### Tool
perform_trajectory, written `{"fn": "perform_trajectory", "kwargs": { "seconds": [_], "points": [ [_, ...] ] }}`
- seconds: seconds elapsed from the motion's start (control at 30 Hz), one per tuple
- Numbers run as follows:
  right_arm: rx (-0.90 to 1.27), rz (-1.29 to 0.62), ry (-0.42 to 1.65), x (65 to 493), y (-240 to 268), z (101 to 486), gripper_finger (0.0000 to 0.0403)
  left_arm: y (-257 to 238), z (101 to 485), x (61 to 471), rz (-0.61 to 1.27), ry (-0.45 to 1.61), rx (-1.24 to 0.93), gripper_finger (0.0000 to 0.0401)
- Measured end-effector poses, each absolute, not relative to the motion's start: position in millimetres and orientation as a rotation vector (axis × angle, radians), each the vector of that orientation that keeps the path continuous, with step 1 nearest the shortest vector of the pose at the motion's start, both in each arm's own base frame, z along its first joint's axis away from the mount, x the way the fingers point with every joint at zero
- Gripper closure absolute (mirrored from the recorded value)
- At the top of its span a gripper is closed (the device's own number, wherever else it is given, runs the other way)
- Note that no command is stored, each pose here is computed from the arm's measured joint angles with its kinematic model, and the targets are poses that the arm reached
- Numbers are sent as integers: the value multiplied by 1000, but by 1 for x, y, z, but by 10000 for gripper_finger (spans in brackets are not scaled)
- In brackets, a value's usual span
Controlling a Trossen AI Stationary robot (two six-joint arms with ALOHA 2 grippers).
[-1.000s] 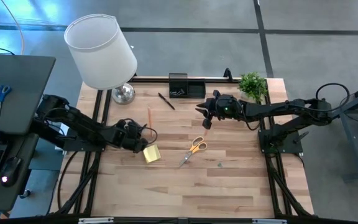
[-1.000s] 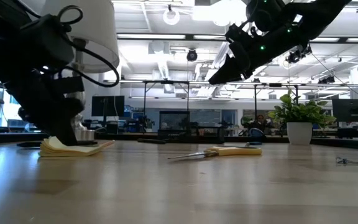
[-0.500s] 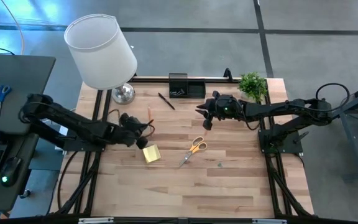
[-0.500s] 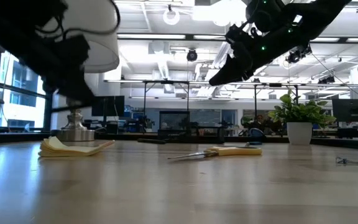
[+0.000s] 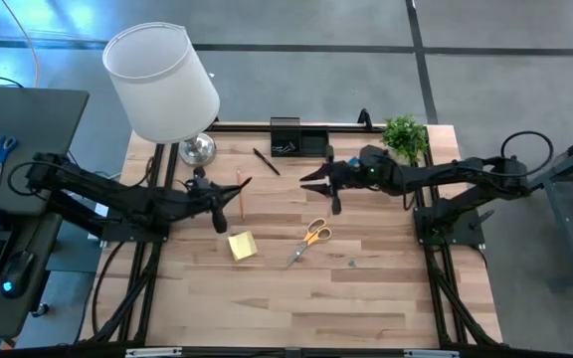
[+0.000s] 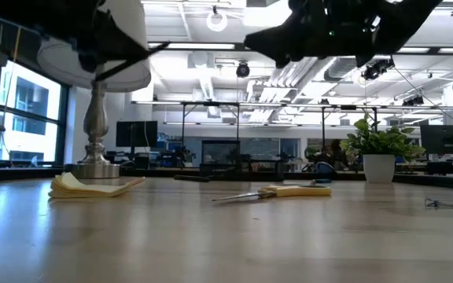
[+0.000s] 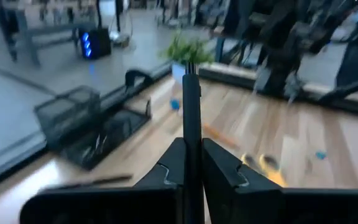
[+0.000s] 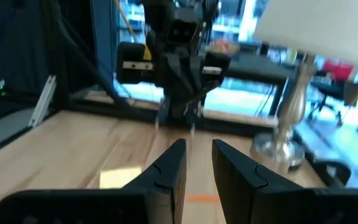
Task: Pick and place office supplies into organizer
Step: Put the bottom pen into the desk organizer
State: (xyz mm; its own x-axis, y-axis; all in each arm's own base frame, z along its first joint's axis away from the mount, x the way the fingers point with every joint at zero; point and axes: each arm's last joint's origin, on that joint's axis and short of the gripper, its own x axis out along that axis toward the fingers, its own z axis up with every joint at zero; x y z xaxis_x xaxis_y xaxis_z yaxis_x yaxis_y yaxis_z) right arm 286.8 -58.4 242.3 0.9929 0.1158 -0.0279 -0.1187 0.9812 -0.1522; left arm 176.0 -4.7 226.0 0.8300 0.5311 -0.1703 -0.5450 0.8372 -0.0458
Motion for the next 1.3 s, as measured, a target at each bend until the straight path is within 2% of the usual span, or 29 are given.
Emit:
{"fn": "perform_trajectory", "kwargs": {
  "seconds": [0.27, 0.5, 0.6, 0.8, 0.9, 1.03, 1.3],
  "points": [
    [-172, 177, -135, 310, -62, 242, 331, -6, 240, 190, 558, -8, -28, 381],
    [-178, 302, -184, 347, -63, 245, 328, -9, 226, 208, 558, 17, -8, 381],
    [-176, 330, -179, 360, -63, 245, 304, -10, 221, 213, 558, 16, -12, 381],
    [-170, 338, -164, 371, -66, 251, 219, -10, 217, 216, 558, 29, -7, 380],
    [-175, 325, -178, 373, -66, 257, 191, -10, 217, 216, 557, 28, -7, 380],
    [-199, 294, -189, 375, -67, 261, 179, -11, 217, 217, 513, 26, -18, 380],
    [-225, 313, -180, 379, -67, 253, 187, -12, 219, 217, 477, 9, -26, 380]
  ]
}}
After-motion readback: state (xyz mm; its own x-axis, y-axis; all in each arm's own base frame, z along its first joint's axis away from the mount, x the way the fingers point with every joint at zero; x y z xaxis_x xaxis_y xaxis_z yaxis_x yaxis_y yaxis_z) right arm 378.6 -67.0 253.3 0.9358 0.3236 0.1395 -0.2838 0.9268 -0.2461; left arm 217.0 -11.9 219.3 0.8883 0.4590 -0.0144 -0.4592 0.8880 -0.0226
